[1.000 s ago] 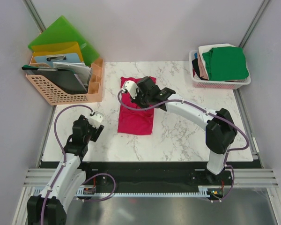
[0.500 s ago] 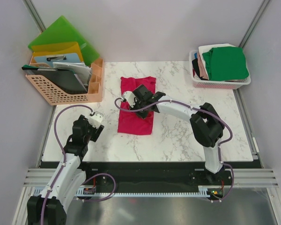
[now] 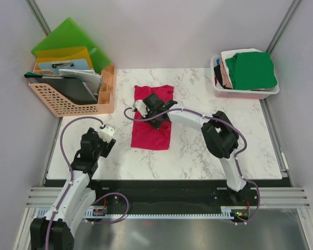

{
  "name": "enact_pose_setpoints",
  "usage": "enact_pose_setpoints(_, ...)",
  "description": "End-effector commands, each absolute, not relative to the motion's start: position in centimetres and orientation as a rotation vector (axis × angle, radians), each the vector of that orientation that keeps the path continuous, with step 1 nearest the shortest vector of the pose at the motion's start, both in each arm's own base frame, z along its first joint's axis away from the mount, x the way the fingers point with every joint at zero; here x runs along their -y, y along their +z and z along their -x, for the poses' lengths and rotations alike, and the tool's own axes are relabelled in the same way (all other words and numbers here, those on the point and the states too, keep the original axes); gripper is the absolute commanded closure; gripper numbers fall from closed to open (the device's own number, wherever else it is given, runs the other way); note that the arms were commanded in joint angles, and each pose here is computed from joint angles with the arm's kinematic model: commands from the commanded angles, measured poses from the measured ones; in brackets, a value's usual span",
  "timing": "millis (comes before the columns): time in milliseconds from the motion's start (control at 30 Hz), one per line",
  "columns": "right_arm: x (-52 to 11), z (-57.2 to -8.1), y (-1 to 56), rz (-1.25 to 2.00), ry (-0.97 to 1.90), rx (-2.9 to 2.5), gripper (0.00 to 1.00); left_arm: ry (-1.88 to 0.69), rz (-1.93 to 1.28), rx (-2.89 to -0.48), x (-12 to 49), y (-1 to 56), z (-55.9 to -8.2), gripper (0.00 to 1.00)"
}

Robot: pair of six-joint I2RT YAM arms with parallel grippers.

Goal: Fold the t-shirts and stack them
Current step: Fold the folded rectangular tshirt in 1/3 of the way

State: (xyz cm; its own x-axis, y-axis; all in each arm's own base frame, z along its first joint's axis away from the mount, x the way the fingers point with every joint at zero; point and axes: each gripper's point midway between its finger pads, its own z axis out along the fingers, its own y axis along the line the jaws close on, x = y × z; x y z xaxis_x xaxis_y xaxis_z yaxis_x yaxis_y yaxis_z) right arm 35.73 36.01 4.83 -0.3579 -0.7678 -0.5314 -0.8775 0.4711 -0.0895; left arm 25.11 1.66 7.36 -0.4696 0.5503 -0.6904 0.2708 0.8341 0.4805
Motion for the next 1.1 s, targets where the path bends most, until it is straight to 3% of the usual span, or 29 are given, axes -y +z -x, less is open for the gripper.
enact_pose_setpoints(0, -34.5, -39.7, 5.5, 1.278, 0.063, -2.207, 1.0, 0.381, -0.587, -2.063, -1.7, 7.6, -25.4, 0.14)
enact_pose_setpoints(100, -29.7, -44.6, 8.2, 0.992, -0.448, -2.15, 1.0, 0.382, -0.585, -2.066, -1.8, 7.5, -25.3, 0.14)
enact_pose_setpoints(200, -27.2, -47.7, 13.8, 0.666, -0.672, -1.919, 1.0, 0.382, -0.59, -2.066, -1.7, 7.5, -25.4, 0.13)
enact_pose_setpoints(400, -26.1, -46.0, 16.5, 0.641, -0.772, -1.773, 1.0, 0.368, -0.594, -2.075, -1.6, 7.3, -25.5, 0.13)
enact_pose_setpoints(700, -25.3, -44.5, 14.4, 0.694, -0.728, -1.853, 1.0, 0.373, -0.593, -2.073, -1.6, 7.3, -25.4, 0.14)
enact_pose_setpoints(867, -22.8, -42.5, 15.1, 0.768, -0.495, -2.019, 1.0, 0.371, -0.613, -2.041, -1.4, 8.1, -25.6, 0.14)
enact_pose_setpoints(967, -23.2, -38.4, 15.1, 1.031, 0.057, -2.183, 1.0, 0.323, -0.65, -2.009, -0.4, 9.6, -26.3, 0.12)
enact_pose_setpoints(1000, -25.0, -34.1, 15.1, 1.158, 0.417, -2.221, 1.0, 0.292, -0.656, -1.983, 0.2, 11.2, -27.1, 0.12)
enact_pose_setpoints(1033, -25.6, -31.7, 17.4, 1.235, 0.639, -2.161, 1.0, 0.205, -0.666, -2.012, 1.3, 11.4, -27.0, 0.08)
enact_pose_setpoints(1067, -24.7, -30.1, 18.2, 1.445, 0.745, -2.023, 1.0, -0.124, -0.834, -2.159, 5.3, 8.5, -24.1, 0.0)
